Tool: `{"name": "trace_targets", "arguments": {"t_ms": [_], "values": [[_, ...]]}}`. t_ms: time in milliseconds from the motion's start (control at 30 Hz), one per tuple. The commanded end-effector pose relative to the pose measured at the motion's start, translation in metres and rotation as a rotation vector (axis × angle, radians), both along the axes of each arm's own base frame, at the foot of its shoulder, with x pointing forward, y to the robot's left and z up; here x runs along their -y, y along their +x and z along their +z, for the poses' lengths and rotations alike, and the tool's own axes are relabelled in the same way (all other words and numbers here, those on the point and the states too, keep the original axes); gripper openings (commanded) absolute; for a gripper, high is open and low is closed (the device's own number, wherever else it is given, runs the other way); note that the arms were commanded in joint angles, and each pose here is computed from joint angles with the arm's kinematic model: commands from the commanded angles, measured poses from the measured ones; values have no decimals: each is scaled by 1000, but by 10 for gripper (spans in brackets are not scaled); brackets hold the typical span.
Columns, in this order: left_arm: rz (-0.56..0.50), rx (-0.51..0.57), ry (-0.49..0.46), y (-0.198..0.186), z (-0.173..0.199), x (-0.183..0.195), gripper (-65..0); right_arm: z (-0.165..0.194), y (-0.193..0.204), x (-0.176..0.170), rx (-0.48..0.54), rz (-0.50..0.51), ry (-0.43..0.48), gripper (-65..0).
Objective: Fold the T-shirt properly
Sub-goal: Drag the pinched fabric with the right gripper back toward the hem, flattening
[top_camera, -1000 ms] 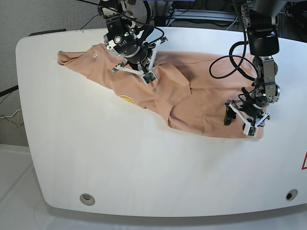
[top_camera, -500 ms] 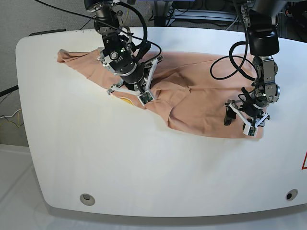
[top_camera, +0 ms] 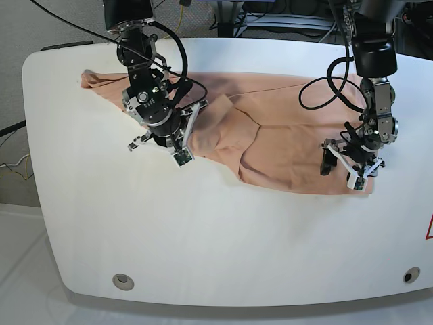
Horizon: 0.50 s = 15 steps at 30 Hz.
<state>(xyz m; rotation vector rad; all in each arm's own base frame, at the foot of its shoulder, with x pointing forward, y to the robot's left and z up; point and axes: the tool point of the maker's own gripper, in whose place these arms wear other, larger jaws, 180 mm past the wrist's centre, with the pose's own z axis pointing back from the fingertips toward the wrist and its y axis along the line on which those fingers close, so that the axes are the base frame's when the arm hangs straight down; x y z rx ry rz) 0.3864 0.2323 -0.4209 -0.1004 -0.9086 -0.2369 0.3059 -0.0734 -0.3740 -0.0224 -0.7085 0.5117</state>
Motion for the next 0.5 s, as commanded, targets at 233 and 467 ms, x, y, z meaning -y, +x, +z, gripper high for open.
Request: {"name": "trace_targets", "arguments": {"t_ms": [233, 467], "values": [[-1, 3, 28, 5, 7, -7, -208, 14, 29, 18, 67, -4, -45, -650], [-1, 2, 31, 4, 7, -7, -208, 16, 45, 29, 81, -8, -69, -650]]}}
